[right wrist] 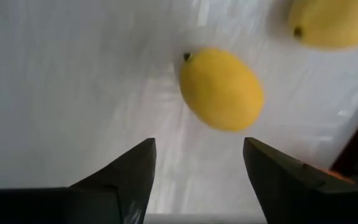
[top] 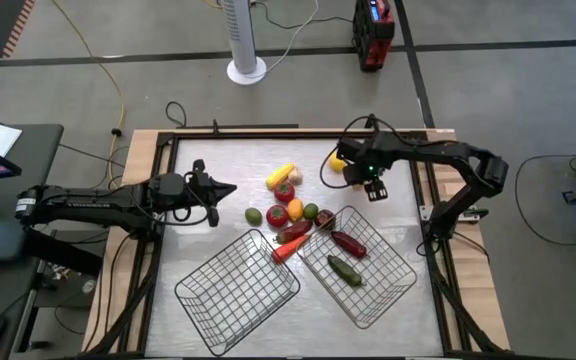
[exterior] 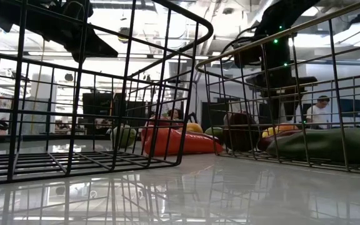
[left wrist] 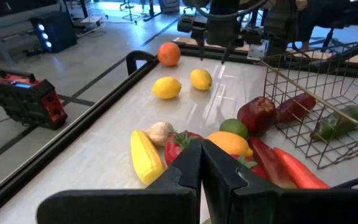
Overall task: Sort produce into baskets
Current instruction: Put the middle right yellow lemon into the black wire basket
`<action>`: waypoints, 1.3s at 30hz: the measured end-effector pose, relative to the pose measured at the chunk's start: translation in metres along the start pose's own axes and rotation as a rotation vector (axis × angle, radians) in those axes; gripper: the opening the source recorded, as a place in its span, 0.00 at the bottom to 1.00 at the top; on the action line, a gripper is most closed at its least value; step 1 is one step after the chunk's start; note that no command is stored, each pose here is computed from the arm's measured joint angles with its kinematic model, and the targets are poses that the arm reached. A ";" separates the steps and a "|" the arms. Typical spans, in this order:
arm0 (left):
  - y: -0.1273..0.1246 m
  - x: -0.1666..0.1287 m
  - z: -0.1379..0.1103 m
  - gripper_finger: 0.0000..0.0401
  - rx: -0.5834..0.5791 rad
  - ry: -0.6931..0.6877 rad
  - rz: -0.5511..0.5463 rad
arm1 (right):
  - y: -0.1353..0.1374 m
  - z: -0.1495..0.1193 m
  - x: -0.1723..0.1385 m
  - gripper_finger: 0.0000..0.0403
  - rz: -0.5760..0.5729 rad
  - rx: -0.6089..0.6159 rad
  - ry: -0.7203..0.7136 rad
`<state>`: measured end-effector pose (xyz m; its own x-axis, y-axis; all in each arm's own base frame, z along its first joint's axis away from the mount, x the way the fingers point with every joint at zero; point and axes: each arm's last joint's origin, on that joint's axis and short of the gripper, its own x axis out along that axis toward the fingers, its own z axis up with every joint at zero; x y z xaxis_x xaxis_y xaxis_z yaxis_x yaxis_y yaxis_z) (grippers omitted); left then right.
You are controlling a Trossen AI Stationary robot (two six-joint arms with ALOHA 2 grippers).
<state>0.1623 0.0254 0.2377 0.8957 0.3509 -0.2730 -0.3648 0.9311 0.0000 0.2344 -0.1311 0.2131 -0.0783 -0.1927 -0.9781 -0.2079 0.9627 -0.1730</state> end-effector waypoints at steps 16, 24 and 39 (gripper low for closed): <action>0.000 0.000 0.001 0.00 0.042 -0.014 0.017 | 0.002 0.013 0.014 0.97 -0.058 -0.226 0.007; 0.000 0.000 0.001 0.00 0.044 -0.009 0.017 | -0.010 0.019 0.043 0.92 -0.035 -0.292 0.078; 0.001 0.000 0.000 0.00 0.063 0.001 0.018 | -0.005 0.030 0.059 0.61 -0.031 -0.314 0.125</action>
<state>0.1620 0.0259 0.2376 0.8890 0.3676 -0.2732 -0.3642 0.9291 0.0650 0.2603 -0.1415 0.1531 -0.1821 -0.2618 -0.9478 -0.5006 0.8543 -0.1398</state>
